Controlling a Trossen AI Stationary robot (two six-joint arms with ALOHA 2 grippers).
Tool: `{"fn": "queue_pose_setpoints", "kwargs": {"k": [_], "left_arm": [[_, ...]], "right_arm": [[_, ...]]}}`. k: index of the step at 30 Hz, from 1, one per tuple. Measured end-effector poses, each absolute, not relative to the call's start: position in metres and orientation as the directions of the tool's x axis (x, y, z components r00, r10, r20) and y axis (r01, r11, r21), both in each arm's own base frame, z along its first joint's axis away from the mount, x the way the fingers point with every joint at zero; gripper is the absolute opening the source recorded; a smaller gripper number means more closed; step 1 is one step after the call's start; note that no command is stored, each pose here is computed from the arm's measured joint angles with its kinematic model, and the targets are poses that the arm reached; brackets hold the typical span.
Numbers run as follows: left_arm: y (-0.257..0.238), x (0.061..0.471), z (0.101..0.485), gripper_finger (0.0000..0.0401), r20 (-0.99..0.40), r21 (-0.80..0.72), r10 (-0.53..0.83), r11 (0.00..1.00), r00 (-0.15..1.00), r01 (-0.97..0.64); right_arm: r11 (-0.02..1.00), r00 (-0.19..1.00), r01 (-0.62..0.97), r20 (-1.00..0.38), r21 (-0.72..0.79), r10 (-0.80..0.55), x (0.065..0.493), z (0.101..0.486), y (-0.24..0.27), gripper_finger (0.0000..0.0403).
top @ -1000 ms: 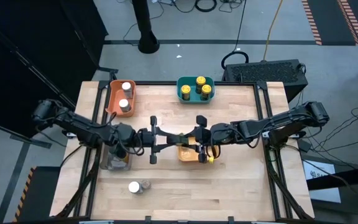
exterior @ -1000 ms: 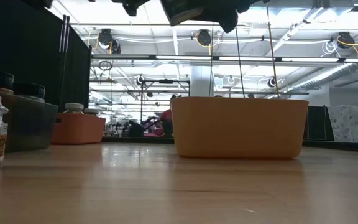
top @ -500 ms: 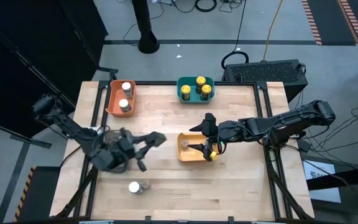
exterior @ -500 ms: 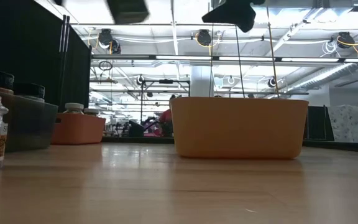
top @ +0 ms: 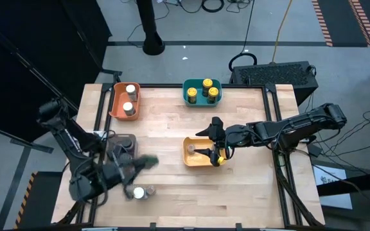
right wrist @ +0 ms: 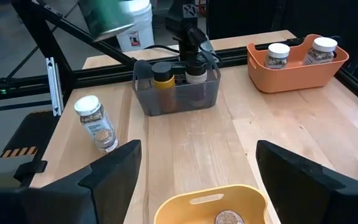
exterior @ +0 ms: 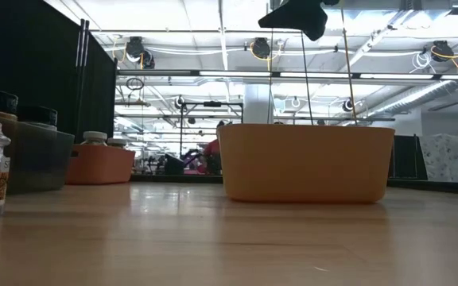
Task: Sort spices by type
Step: Put the black seasoning can into the black bin
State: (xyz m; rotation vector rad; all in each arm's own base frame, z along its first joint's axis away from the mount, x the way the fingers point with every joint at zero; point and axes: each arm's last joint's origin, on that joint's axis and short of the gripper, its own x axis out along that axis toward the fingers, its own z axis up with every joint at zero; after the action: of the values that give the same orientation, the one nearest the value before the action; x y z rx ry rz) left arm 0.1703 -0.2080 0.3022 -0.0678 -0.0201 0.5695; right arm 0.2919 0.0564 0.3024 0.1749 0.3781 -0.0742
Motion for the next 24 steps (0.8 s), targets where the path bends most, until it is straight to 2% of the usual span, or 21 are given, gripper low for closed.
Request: {"fn": "queue_pose_setpoints", "kwargs": {"k": [3, 5, 9, 13, 16, 19, 21, 24], "left_arm": [[-0.223, 0.161, 0.296, 0.0134, -0.012, 0.04, 0.282, 0.959, 0.959, -0.281], [-0.229, 0.155, 0.295, 0.0134, -0.03, 0.067, 0.152, 0.986, 0.988, -0.15], [-0.217, 0.147, 0.289, 0.0134, -0.103, -0.031, 0.153, 0.987, 0.983, -0.157], [-0.193, 0.149, 0.278, 0.0134, -0.319, -0.27, 0.066, 0.95, 0.945, -0.157], [-0.179, 0.155, 0.285, 0.0134, -0.505, -0.352, 0.011, 0.91, 0.863, -0.218], [-0.167, 0.156, 0.296, 0.0134, -0.724, -0.352, -0.053, 0.886, 0.687, -0.303], [-0.161, 0.149, 0.301, 0.0134, -0.841, -0.294, -0.09, 0.904, 0.534, -0.31], [-0.154, 0.133, 0.305, 0.0134, -0.92, -0.178, -0.044, 0.933, 0.39, -0.314]], "right_arm": [[0.984, 0.927, 0.097, -0.374, 0.15, -0.034, 0.292, 0.302, 0.058, 0.03], [0.986, 0.927, 0.092, -0.374, 0.14, -0.033, 0.292, 0.302, 0.058, 0.03], [0.987, 0.927, 0.09, -0.375, 0.135, -0.033, 0.292, 0.302, 0.058, 0.03], [0.986, 0.931, 0.088, -0.364, 0.139, -0.032, 0.295, 0.301, 0.058, 0.03], [0.986, 0.933, 0.086, -0.358, 0.141, -0.03, 0.299, 0.298, 0.059, 0.03], [0.986, 0.93, 0.089, -0.367, 0.138, -0.033, 0.302, 0.295, 0.059, 0.03], [0.986, 0.927, 0.094, -0.374, 0.136, -0.037, 0.302, 0.294, 0.058, 0.03], [0.986, 0.928, 0.099, -0.371, 0.137, -0.042, 0.302, 0.294, 0.057, 0.03]]}}
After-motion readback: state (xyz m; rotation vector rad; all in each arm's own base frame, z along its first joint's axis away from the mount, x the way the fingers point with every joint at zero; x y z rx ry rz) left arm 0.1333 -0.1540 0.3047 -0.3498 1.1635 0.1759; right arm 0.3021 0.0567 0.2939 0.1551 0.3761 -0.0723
